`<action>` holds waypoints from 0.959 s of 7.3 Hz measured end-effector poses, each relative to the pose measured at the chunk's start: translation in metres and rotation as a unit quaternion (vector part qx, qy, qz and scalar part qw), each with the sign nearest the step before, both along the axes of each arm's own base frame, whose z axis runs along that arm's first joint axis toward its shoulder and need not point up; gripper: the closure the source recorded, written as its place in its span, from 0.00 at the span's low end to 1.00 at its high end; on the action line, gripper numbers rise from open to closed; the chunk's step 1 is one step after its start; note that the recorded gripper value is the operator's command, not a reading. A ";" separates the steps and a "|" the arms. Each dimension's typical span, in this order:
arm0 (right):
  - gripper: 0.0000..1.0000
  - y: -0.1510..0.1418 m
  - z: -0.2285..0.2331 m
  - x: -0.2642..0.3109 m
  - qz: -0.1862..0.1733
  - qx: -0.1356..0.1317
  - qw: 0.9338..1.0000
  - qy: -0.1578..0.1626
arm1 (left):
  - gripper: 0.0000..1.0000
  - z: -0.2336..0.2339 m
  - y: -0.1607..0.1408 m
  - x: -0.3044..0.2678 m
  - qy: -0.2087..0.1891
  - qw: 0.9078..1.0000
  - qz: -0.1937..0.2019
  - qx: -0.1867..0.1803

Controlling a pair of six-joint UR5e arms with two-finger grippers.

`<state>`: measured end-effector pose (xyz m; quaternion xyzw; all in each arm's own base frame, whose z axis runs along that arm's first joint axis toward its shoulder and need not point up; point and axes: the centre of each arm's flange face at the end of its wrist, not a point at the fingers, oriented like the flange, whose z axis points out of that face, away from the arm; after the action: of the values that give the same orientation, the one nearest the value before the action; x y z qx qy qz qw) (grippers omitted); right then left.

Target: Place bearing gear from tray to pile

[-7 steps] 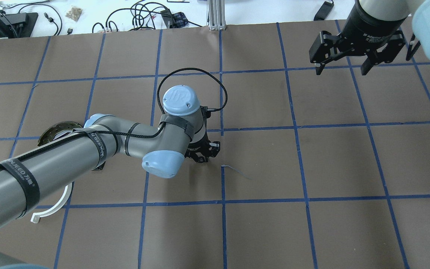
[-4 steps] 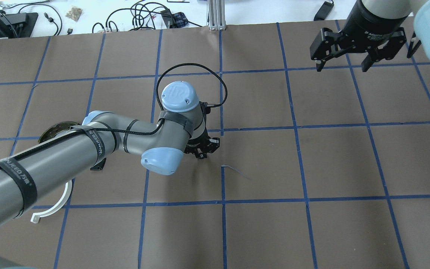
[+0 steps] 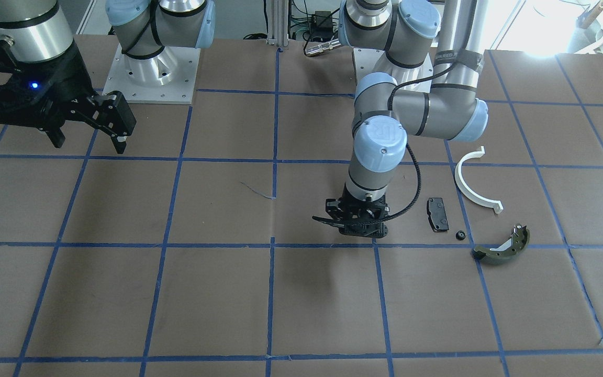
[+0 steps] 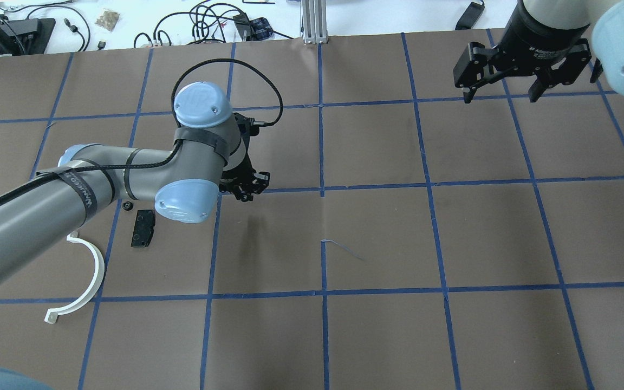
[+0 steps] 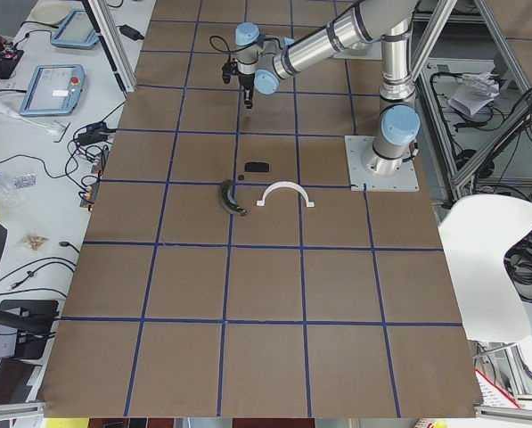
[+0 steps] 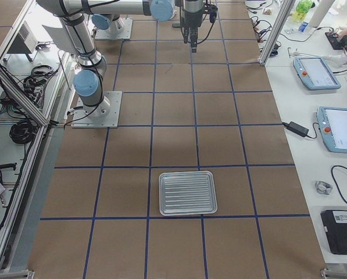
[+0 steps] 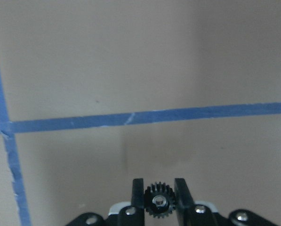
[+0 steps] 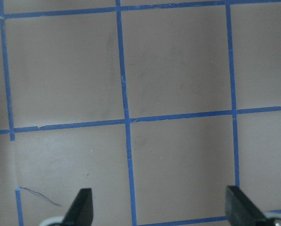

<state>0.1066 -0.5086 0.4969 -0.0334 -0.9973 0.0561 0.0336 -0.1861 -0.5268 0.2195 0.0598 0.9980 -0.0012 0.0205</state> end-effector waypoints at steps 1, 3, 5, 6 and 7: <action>0.00 -0.001 -0.003 -0.003 -0.001 -0.001 1.000 0.011 | 1.00 0.006 -0.008 0.040 -0.013 1.000 -0.024 0.007; 0.00 0.009 0.001 0.004 0.004 0.008 1.000 0.010 | 1.00 0.010 -0.014 0.132 -0.016 0.996 -0.084 0.028; 0.00 0.021 -0.001 0.024 0.019 0.038 0.999 -0.007 | 1.00 -0.002 0.000 0.218 0.000 0.991 -0.122 0.050; 0.00 0.027 -0.001 0.033 0.028 0.053 0.998 -0.009 | 1.00 -0.011 0.007 0.244 0.004 0.992 -0.117 0.055; 0.00 0.030 0.001 0.041 0.036 0.061 0.997 -0.011 | 1.00 -0.019 0.011 0.256 0.005 0.993 -0.107 0.058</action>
<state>0.1471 -0.4784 0.4975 0.0037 -0.9997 -0.0036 0.0228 0.0704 -0.5162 0.2005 0.1669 0.9844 0.0541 0.0117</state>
